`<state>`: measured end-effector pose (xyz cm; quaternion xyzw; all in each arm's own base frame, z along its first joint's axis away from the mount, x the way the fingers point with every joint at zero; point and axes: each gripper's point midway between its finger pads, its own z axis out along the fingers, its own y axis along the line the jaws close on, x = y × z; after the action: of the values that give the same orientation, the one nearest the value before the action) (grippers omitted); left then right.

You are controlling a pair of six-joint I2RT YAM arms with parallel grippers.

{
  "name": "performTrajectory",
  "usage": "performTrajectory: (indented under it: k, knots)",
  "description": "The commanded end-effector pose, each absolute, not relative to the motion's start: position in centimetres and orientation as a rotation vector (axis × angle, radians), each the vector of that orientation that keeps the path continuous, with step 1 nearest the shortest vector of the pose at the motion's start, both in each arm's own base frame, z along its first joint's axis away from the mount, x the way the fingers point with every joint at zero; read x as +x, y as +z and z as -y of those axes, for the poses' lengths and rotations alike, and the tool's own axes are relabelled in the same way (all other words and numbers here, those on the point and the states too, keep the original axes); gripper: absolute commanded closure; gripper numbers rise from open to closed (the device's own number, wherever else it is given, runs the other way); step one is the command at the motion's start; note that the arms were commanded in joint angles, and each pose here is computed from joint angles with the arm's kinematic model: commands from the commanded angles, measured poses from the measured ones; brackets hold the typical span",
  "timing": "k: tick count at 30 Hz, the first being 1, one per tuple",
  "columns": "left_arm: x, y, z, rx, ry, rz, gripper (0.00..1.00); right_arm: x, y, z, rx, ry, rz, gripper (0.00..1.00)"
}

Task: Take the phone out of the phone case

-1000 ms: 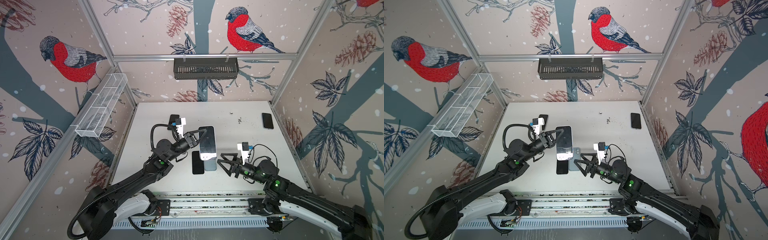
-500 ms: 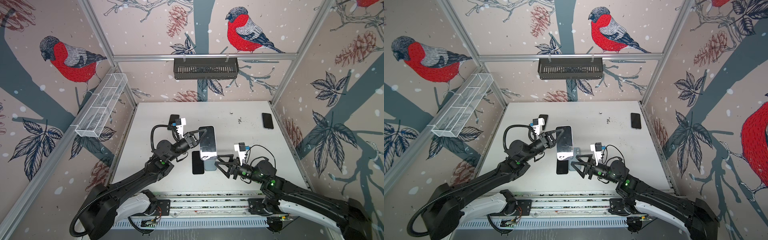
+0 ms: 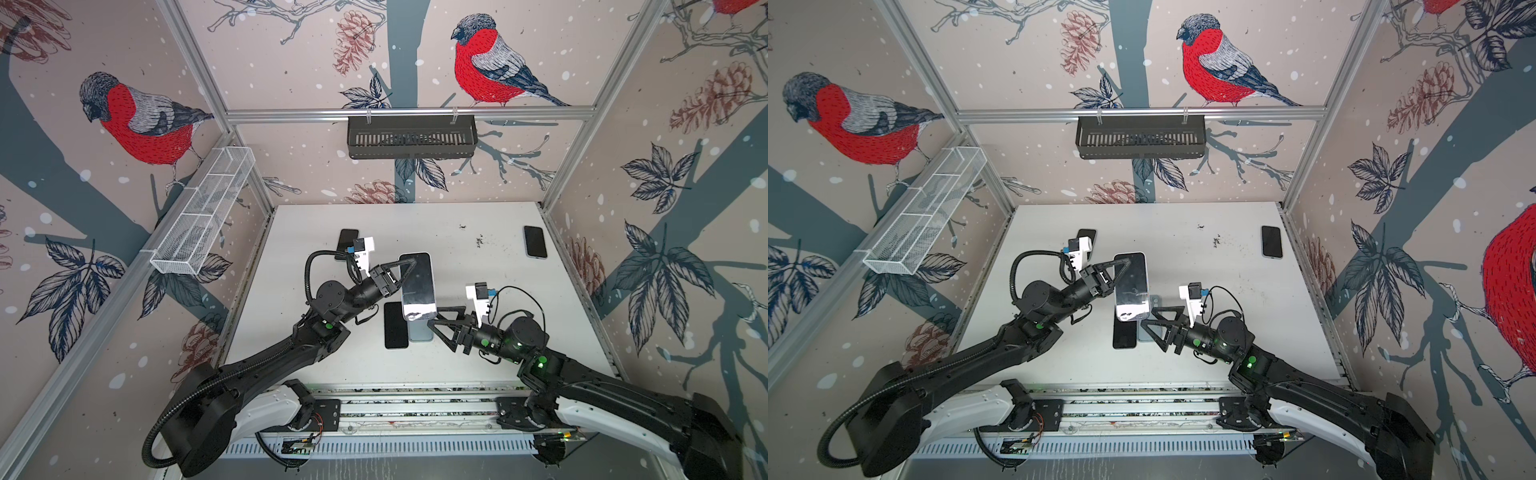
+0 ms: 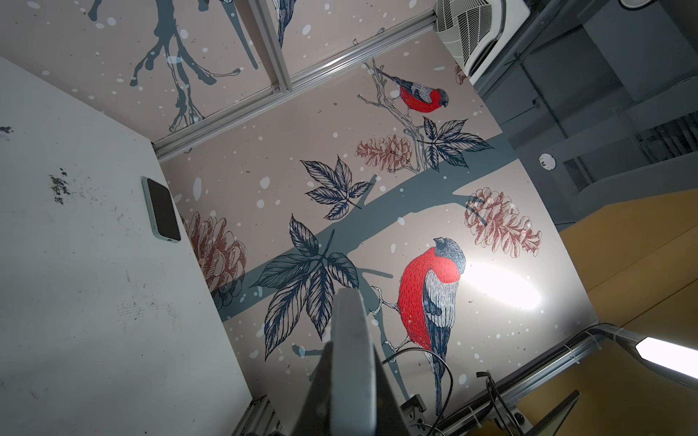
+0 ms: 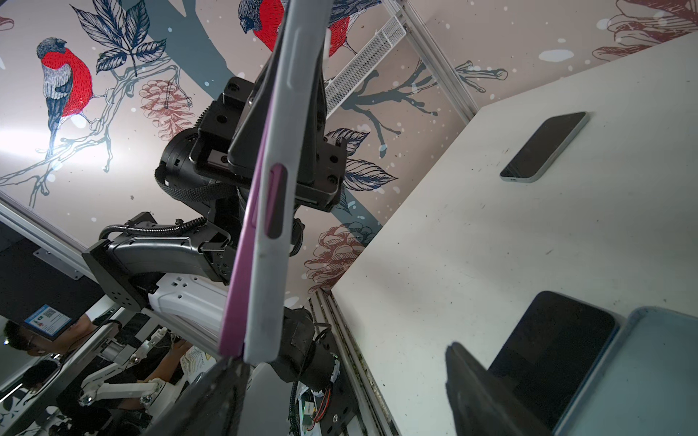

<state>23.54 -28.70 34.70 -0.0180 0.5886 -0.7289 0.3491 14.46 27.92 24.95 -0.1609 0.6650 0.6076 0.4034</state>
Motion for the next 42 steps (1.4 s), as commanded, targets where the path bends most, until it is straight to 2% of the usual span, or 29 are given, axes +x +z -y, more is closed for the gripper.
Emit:
performTrajectory:
  k: [1,9,13,19,25,29,33,36,37,38,40,42]
  knots:
    - [22.2,37.2,28.4,0.024,-1.947,-1.406,1.0,15.1,26.0,-27.5,-0.353,1.558,-1.64,0.2]
    - [22.0,36.4,28.7,0.024,-1.955,-1.418,1.0,15.7,26.0,-27.2,-0.326,1.571,-1.642,0.26]
    - [22.2,36.0,28.7,0.011,-1.946,-1.424,1.0,15.5,26.1,-27.3,-0.329,1.599,-1.636,0.33]
    - [22.7,35.0,28.8,-0.015,-1.936,-1.437,1.0,14.9,25.5,-27.6,-0.322,1.668,-1.648,0.49]
    - [23.2,33.6,29.3,-0.022,-1.93,-1.451,1.0,14.4,25.1,-27.6,-0.301,1.723,-1.662,0.7]
    - [23.6,32.6,29.6,-0.033,-1.922,-1.465,1.0,14.1,25.2,-27.4,-0.286,1.749,-1.666,0.88]
    - [24.1,31.3,29.9,-0.044,-1.9,-1.484,1.0,14.2,24.6,-27.3,-0.28,1.725,-1.696,0.96]
    - [24.3,30.3,30.2,-0.044,-1.905,-1.49,1.0,14.1,24.3,-27.1,-0.272,1.728,-1.706,0.97]
    - [24.3,30.0,30.4,-0.047,-1.909,-1.495,0.97,14.1,24.1,-27.1,-0.266,1.725,-1.713,0.98]
    - [24.4,29.6,30.6,-0.05,-1.913,-1.502,0.88,14.2,23.8,-27.0,-0.257,1.719,-1.724,0.98]
    - [24.6,28.9,30.9,-0.054,-1.915,-1.513,0.79,14.6,23.3,-26.8,-0.224,1.704,-1.757,0.99]
    - [24.8,28.1,31.1,-0.066,-1.911,-1.528,0.62,15.0,22.6,-26.6,-0.189,1.684,-1.798,1.0]
